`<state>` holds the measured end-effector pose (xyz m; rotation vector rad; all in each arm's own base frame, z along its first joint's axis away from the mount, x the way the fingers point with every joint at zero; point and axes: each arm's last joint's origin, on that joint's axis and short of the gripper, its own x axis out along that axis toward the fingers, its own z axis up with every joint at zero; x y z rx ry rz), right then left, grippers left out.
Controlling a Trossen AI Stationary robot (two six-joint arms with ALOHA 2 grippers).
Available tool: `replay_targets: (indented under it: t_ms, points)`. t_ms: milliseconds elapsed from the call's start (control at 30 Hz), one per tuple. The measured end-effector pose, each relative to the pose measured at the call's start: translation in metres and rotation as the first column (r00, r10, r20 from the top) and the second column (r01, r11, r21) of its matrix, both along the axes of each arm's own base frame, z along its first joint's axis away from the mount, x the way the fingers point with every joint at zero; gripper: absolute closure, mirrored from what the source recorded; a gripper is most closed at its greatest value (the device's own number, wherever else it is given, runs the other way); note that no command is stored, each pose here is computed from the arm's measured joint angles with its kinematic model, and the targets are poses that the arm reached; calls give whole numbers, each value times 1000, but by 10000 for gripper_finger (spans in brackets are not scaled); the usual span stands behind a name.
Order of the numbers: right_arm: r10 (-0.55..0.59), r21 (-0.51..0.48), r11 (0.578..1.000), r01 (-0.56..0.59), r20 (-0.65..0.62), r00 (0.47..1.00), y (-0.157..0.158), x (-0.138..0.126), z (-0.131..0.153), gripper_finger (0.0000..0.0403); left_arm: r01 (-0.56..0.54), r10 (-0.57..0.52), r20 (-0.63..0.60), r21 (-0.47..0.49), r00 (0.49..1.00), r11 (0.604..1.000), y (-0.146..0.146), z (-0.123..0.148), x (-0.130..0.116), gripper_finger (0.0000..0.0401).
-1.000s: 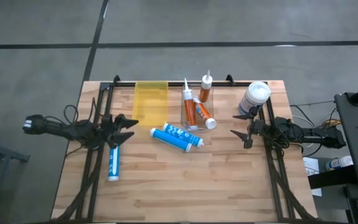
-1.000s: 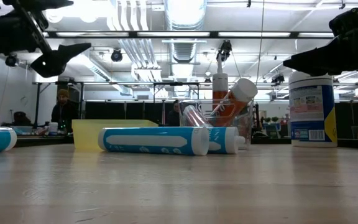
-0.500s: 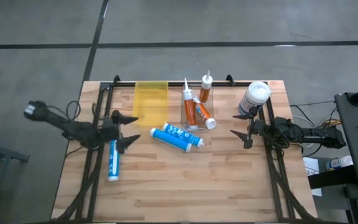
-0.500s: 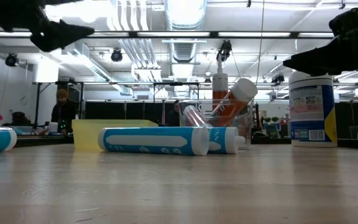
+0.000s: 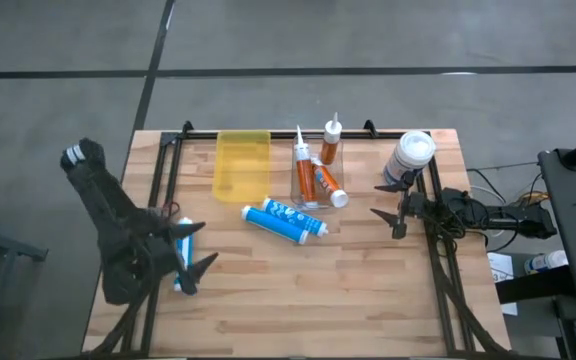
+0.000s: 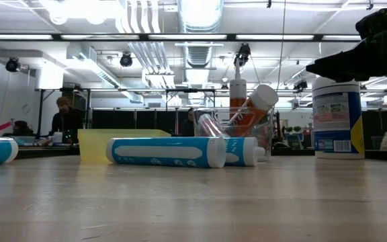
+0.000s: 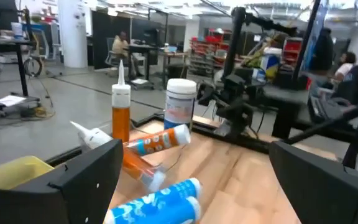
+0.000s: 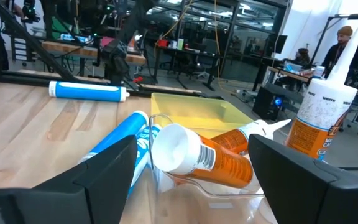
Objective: Pick & place silicon tubes, Sealant and Lysol wipes
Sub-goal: Put the left blue sealant into the yellow bin
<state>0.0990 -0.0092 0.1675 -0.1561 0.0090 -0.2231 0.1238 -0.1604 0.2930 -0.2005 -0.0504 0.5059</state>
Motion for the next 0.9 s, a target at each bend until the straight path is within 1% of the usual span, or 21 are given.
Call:
replay_targets:
  t_ms: [67,167,267,367,533,700,767,800,833,867,900]
  points:
    - [0,0,1000,0,1,1000,0,0,0,94,-3,3,11,-15,1000,1000,-8,2,3,3]
    - [-1,0,1000,1,0,1000,0,0,0,90,14,-14,10,-16,1000,1000,-17,-3,4,3]
    - [0,0,1000,0,0,1000,0,0,0,87,43,-42,23,-38,999,998,-23,-1,0,3]
    - [0,0,1000,0,-2,1000,0,0,0,88,89,-85,48,-83,995,993,-29,1,-8,3]
    - [0,0,1000,0,-6,1000,0,0,0,95,164,-158,57,-103,986,981,-39,2,-19,3]
    - [0,0,1000,0,-6,1000,0,0,0,99,243,-237,59,-126,970,962,-48,8,-20,3]
    - [0,0,1000,0,-6,1000,0,0,0,98,299,-297,32,-126,954,946,-50,6,-17,3]
    - [0,0,1000,0,-5,1000,0,0,0,97,336,-339,-3,-135,941,932,-49,4,-13,3]
    - [0,0,1000,0,-5,1000,0,0,0,95,378,-393,-62,-170,917,910,-46,1,-8,3]
    - [0,0,1000,0,-5,1000,0,0,0,94,404,-443,-139,-241,885,882,-41,-2,0,3]
    - [0,0,1000,0,-5,1000,0,0,0,93,387,-463,-228,-308,857,869,-35,-7,11,3]
